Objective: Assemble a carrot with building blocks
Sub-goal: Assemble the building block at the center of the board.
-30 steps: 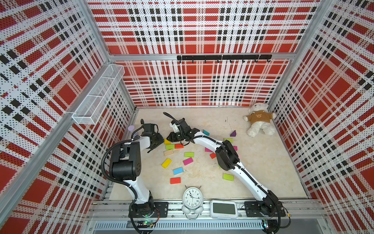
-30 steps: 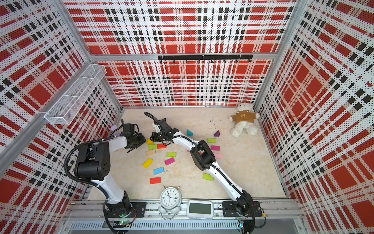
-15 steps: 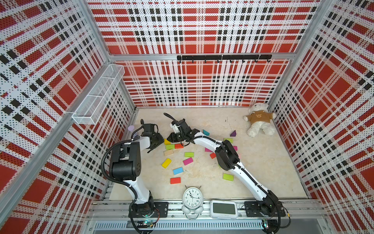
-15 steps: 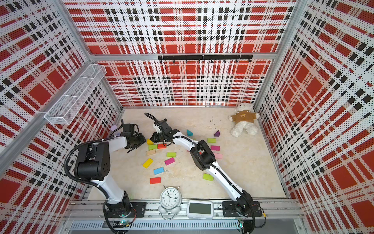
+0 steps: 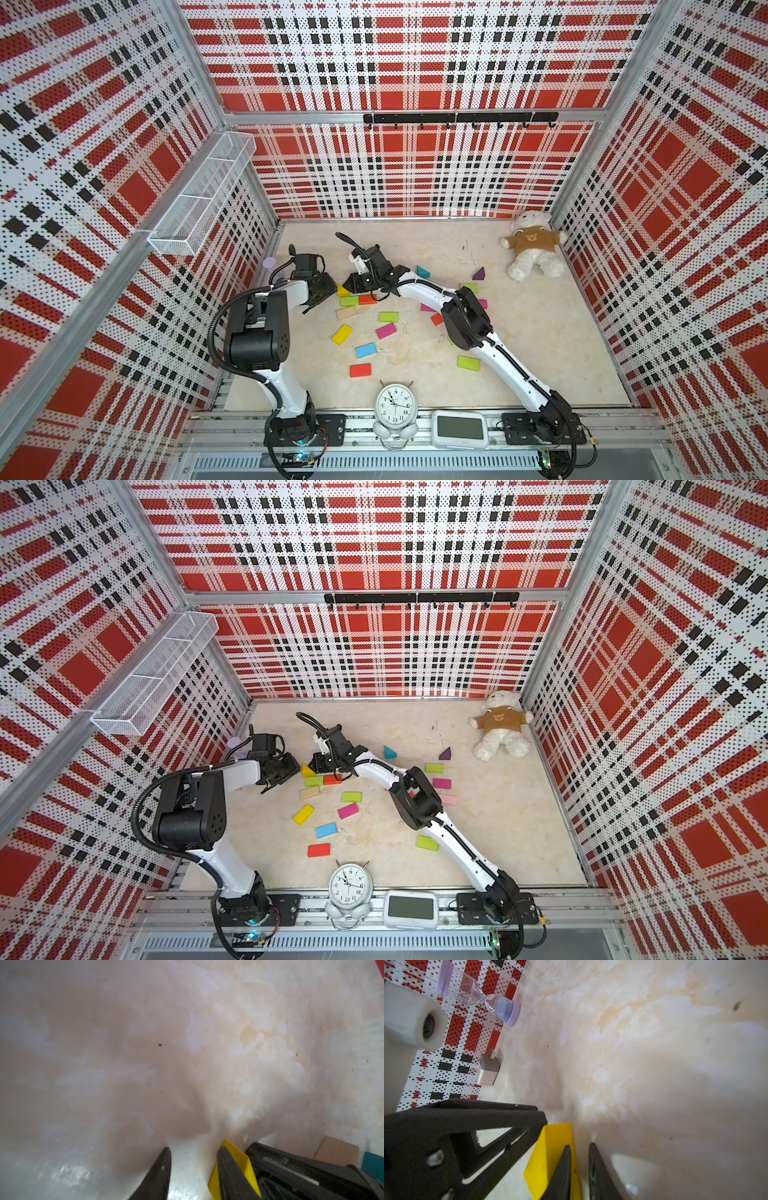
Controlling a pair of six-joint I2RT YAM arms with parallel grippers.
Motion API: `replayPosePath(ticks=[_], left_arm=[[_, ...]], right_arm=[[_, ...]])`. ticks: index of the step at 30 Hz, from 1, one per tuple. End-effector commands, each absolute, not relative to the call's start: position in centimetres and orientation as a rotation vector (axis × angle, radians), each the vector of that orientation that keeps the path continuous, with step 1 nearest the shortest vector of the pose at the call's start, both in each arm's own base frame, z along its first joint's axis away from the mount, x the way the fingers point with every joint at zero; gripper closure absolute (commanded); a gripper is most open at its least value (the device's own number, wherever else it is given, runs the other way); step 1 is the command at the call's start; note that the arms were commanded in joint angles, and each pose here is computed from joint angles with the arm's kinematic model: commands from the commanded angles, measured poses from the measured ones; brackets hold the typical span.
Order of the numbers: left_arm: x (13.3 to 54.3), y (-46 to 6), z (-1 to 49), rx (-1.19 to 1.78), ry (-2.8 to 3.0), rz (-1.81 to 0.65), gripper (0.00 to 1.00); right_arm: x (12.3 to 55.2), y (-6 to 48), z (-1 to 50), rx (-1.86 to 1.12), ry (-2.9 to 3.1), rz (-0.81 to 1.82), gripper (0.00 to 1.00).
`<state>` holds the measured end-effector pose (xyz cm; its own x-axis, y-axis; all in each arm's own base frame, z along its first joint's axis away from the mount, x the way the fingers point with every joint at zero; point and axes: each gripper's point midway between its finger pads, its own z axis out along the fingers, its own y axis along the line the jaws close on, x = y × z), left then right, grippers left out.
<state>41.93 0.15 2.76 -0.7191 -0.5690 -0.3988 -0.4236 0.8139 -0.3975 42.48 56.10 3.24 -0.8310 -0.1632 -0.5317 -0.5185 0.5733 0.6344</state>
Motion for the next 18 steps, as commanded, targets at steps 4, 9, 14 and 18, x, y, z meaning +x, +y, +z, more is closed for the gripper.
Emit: replayPosePath(ticks=[4,9,14,18], left_arm=[[41.05,-0.11,2.38,-0.749,2.503,-0.393,0.59],[40.99,-0.30,2.37,-0.747,2.505,-0.395,0.59],[40.93,-0.55,2.42,-0.742,2.507,-0.398,0.59],[40.92,-0.66,2.43,-0.740,2.508,-0.401,0.59]], right_arm=[[41.97,56.13,4.70,-0.551,2.382,1.141,0.82],[41.80,56.08,4.78,-0.552,2.382,1.136,0.82],[41.79,56.01,4.93,-0.551,2.380,1.133,0.82],[41.79,56.02,5.07,-0.550,2.378,1.135,0.82]])
